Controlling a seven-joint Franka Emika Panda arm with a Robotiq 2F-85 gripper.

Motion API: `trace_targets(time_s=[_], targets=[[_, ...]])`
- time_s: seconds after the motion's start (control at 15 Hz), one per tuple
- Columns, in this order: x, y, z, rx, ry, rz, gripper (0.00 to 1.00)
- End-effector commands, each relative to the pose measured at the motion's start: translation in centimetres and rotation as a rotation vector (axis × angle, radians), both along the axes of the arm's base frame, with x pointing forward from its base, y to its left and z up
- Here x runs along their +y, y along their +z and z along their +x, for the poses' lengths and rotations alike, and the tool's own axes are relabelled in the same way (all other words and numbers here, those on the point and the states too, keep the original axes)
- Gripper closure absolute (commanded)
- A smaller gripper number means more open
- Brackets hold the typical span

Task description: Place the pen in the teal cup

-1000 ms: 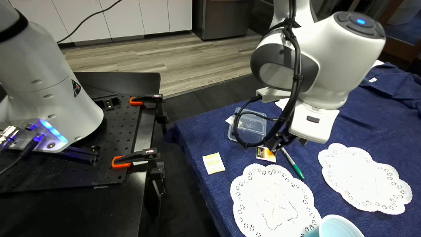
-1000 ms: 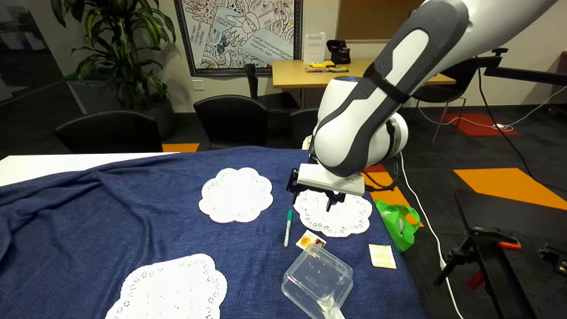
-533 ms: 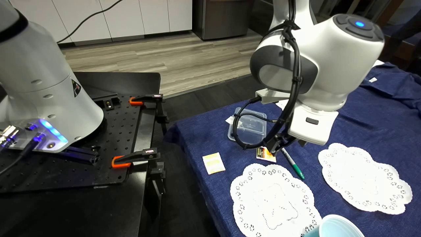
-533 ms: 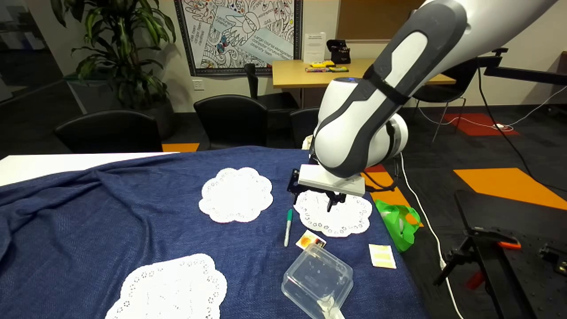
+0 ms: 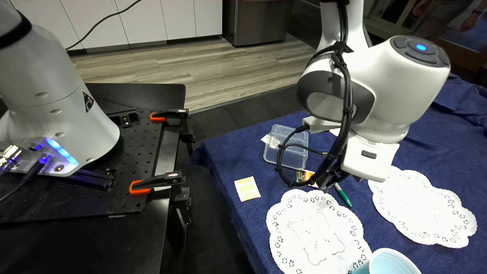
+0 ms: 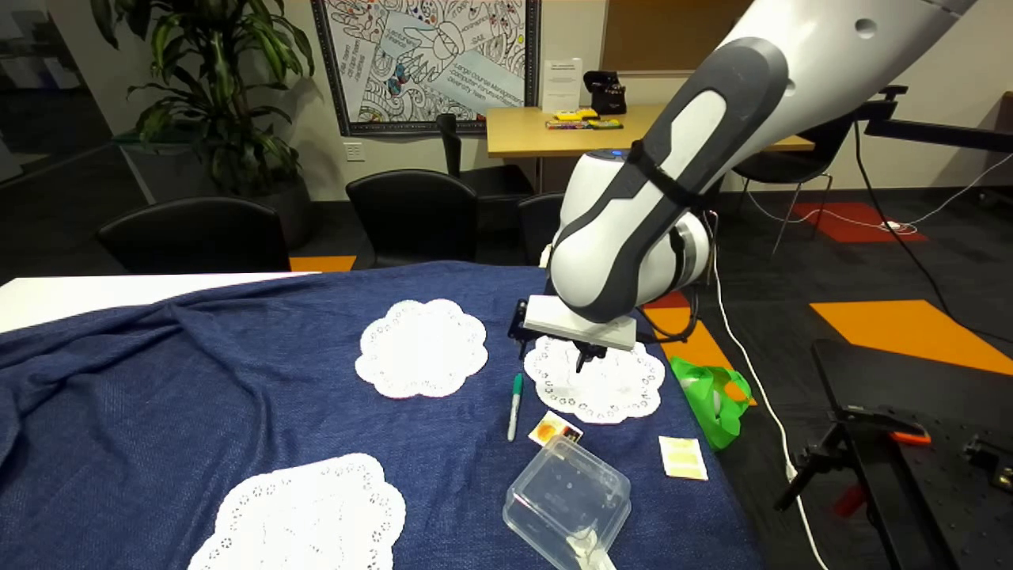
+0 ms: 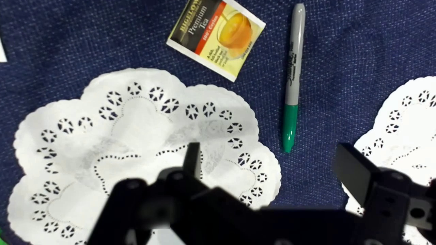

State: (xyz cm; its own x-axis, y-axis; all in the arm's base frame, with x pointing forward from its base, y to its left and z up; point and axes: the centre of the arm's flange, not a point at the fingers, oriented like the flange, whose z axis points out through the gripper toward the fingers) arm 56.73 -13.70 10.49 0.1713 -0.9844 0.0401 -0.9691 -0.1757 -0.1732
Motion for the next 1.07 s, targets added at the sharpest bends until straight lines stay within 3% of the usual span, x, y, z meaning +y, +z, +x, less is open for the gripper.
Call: trace_targets(time_s=[0.0, 0.6, 1.0], targets=[[-0.4, -0.8, 1.9, -0.027, -0.032, -0.035, 0.00], [0.9, -0.9, 5.6, -0.057, 0.012, 0.000, 0.00], [5.1, -2.5, 7.1, -0.058, 0.064, 0.082, 0.00]])
